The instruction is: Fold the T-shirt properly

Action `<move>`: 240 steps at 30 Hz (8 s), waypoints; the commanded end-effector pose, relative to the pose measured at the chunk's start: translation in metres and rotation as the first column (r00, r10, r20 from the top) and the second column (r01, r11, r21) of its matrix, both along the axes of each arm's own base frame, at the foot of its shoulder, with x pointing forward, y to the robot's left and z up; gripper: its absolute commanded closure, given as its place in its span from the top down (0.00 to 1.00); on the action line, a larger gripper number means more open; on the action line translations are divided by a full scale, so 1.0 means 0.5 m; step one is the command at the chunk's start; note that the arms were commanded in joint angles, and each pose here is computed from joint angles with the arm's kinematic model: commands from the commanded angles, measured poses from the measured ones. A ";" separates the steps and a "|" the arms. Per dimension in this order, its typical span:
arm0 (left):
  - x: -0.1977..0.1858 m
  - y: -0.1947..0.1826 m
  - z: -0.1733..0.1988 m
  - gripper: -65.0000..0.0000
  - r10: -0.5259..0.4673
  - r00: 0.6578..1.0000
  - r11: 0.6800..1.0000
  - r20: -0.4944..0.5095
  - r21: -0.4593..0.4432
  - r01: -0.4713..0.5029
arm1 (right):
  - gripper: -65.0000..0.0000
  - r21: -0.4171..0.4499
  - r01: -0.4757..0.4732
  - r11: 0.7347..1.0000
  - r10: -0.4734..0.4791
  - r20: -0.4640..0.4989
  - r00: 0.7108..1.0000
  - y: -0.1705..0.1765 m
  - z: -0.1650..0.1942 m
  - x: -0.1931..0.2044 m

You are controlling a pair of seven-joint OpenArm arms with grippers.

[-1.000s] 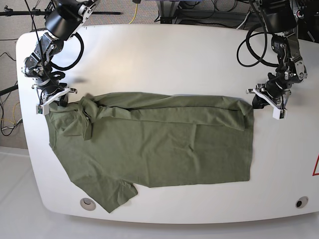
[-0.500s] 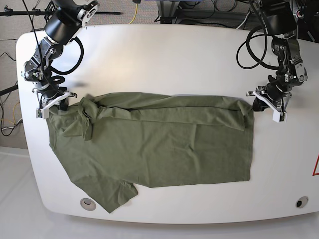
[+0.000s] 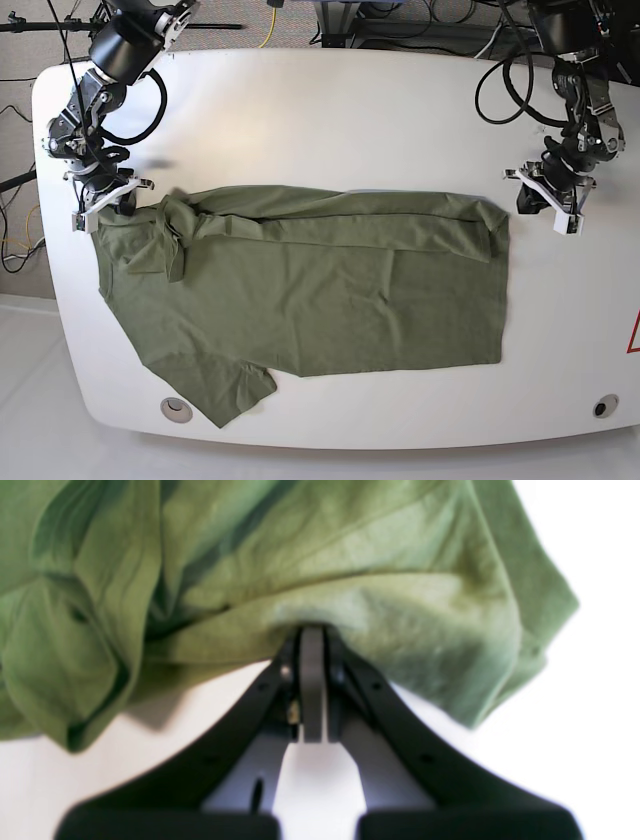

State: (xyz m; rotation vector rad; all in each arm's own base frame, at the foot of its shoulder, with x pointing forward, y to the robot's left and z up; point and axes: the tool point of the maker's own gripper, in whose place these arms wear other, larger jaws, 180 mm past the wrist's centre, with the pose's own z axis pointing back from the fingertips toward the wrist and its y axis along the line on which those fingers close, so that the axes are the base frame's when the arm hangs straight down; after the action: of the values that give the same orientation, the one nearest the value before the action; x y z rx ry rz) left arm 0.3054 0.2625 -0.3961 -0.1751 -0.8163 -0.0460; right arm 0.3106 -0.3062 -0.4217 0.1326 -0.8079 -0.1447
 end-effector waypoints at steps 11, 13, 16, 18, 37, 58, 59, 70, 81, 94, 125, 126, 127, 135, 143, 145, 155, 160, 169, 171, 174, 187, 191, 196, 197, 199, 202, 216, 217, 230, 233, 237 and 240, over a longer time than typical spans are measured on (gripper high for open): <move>-0.028 0.009 -0.012 0.03 -0.004 1.000 1.000 -0.016 -0.002 0.004 | 0.00 -0.007 0.004 1.000 -0.004 0.039 0.999 -0.011 0.021 0.015; -0.031 0.008 -0.016 0.03 -0.004 1.000 1.000 -0.022 -0.004 0.004 | 0.00 -0.007 0.004 1.000 -0.004 0.039 0.999 -0.012 0.021 0.016; -0.034 0.007 -0.020 0.03 -0.003 1.000 1.000 -0.028 -0.007 0.003 | 0.00 -0.007 0.004 1.000 -0.004 0.040 0.999 -0.012 0.021 0.017; -0.033 0.005 -0.018 0.03 -0.004 1.000 1.000 -0.026 -0.009 0.004 | 0.00 -0.004 0.004 1.000 -0.004 0.039 0.999 -0.011 0.020 0.017; -0.019 -0.066 0.035 0.02 -0.089 0.995 0.996 0.033 0.005 0.089 | 0.00 -0.025 -0.012 1.000 0.012 0.025 1.000 0.004 0.018 0.034; -0.002 -0.043 0.136 0.02 -0.083 0.990 0.992 0.112 0.106 0.071 | 0.00 -0.067 -0.041 0.997 0.039 -0.033 0.999 0.013 0.016 -0.005; -0.002 -0.038 0.137 0.02 -0.075 0.991 0.992 0.113 0.106 0.063 | 0.00 -0.068 -0.040 0.997 0.038 -0.032 0.999 0.012 0.017 -0.005; 0.010 0.011 0.166 0.03 -0.008 0.987 0.993 0.158 0.122 -0.011 | 0.03 -0.136 -0.008 0.991 0.007 -0.008 1.000 -0.037 0.059 -0.007; 0.010 0.014 0.166 0.03 -0.011 0.988 0.992 0.156 0.128 -0.009 | 0.66 -0.195 0.033 0.980 -0.036 -0.009 0.999 -0.087 0.098 -0.023; 0.007 0.016 0.163 0.45 -0.009 0.989 0.992 0.151 0.128 -0.011 | 0.76 -0.177 0.038 0.984 -0.036 0.015 0.999 -0.098 0.089 -0.009; 0.005 0.016 0.161 0.45 -0.005 0.989 0.992 0.148 0.126 -0.014 | 0.00 -0.026 0.092 0.995 -0.089 0.086 0.992 -0.103 0.016 0.030; 0.005 0.016 0.161 0.45 -0.005 0.989 0.992 0.148 0.126 -0.014 | 0.00 -0.030 0.090 0.995 -0.087 0.081 0.993 -0.102 0.014 0.029; 0.005 0.015 0.160 0.45 -0.005 0.989 0.992 0.148 0.125 -0.014 | 0.00 -0.038 0.087 0.995 -0.084 0.074 0.994 -0.103 0.012 0.027; 0.009 0.003 0.160 0.45 -0.020 0.989 0.993 0.149 0.121 0.002 | 0.00 -0.054 0.076 0.996 -0.074 0.046 0.996 -0.095 -0.002 0.022; 0.020 -0.033 0.155 0.45 -0.058 0.986 0.994 0.159 0.103 0.042 | 0.00 -0.049 0.075 0.996 -0.072 0.044 0.996 -0.089 -0.005 0.022; 0.023 -0.048 0.154 0.45 -0.063 0.983 0.995 0.171 0.087 0.049 | 0.00 -0.048 0.073 0.996 -0.071 0.044 0.997 -0.087 -0.005 0.023; 0.056 -0.054 0.113 0.45 -0.042 0.990 0.999 0.132 0.024 0.039 | 0.00 -0.059 0.011 0.998 -0.009 0.029 1.000 -0.056 -0.011 0.036; 0.069 -0.042 0.081 0.45 -0.014 0.996 1.000 0.092 -0.010 0.015 | 0.00 -0.064 -0.007 0.998 0.009 0.024 1.000 -0.048 -0.013 0.038; 0.071 -0.034 0.060 0.45 -0.002 0.998 1.000 0.063 -0.026 0.003 | 0.00 -0.063 -0.007 0.998 0.009 0.022 1.000 -0.047 -0.013 0.038; 0.070 -0.036 0.058 0.45 -0.003 0.998 1.000 0.061 -0.028 0.004 | 0.00 -0.063 -0.007 0.998 0.009 0.022 1.000 -0.047 -0.013 0.038; 0.071 -0.038 0.058 0.45 -0.002 0.998 1.000 0.062 -0.031 0.004 | 0.00 -0.063 -0.007 0.998 0.009 0.022 1.000 -0.047 -0.013 0.038; 0.071 -0.088 0.044 0.45 -0.073 0.996 0.997 0.044 -0.034 0.074 | 0.00 -0.063 -0.007 0.998 0.009 0.021 1.000 -0.047 -0.014 0.037; 0.072 -0.089 0.045 0.45 -0.074 0.996 0.997 0.045 -0.034 0.076 | 0.00 -0.063 -0.007 0.998 0.009 0.021 1.000 -0.047 -0.014 0.037; 0.071 -0.089 0.043 0.45 -0.074 0.996 0.997 0.042 -0.035 0.075 | 0.00 -0.063 -0.007 0.998 0.009 0.021 1.000 -0.047 -0.014 0.037; 0.071 -0.089 0.043 0.45 -0.074 0.996 0.997 0.042 -0.035 0.075 | 0.00 -0.063 -0.007 0.998 0.009 0.021 1.000 -0.047 -0.014 0.037; 0.071 -0.089 0.043 0.45 -0.074 0.996 0.997 0.042 -0.035 0.075 | 0.00 -0.063 -0.007 0.998 0.009 0.021 1.000 -0.047 -0.014 0.037; 0.071 -0.090 0.042 0.45 -0.072 0.997 0.997 0.041 -0.037 0.073 | 0.00 -0.063 -0.007 0.998 0.009 0.021 1.000 -0.047 -0.014 0.037; 0.062 -0.134 -0.019 0.45 -0.091 0.996 0.996 -0.002 -0.008 0.091 | 0.00 -0.062 -0.006 0.998 0.008 0.021 1.000 -0.047 -0.015 0.036; 0.061 -0.133 -0.023 0.45 -0.092 0.996 0.996 -0.006 -0.005 0.092 | 0.00 -0.062 -0.006 0.998 0.008 0.021 1.000 -0.047 -0.015 0.036; 0.049 -0.135 -0.052 0.45 -0.100 0.995 0.995 -0.030 -0.002 0.100 | 0.00 -0.059 -0.006 0.998 0.006 0.004 1.000 -0.047 -0.027 0.018; 0.049 -0.135 -0.051 0.41 -0.100 0.995 0.995 -0.029 0.001 0.100 | 0.00 -0.059 -0.006 0.998 0.006 0.003 1.000 -0.047 -0.028 0.017; 0.047 -0.132 -0.053 0.13 -0.099 0.995 0.995 -0.032 0.003 0.099 | 0.00 -0.058 -0.006 0.998 0.006 0.004 1.000 -0.046 -0.028 0.017; 0.046 -0.132 -0.054 0.00 -0.099 0.994 0.995 -0.035 0.003 0.099 | 0.00 -0.058 -0.006 0.998 0.006 0.004 1.000 -0.046 -0.028 0.017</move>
State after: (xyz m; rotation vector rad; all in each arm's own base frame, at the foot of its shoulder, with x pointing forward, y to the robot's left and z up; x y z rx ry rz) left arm 0.3336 0.1916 -0.4175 -0.2389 -0.8186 -0.1227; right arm 0.3265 -0.3251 -0.4301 0.1025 -0.8746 -0.1407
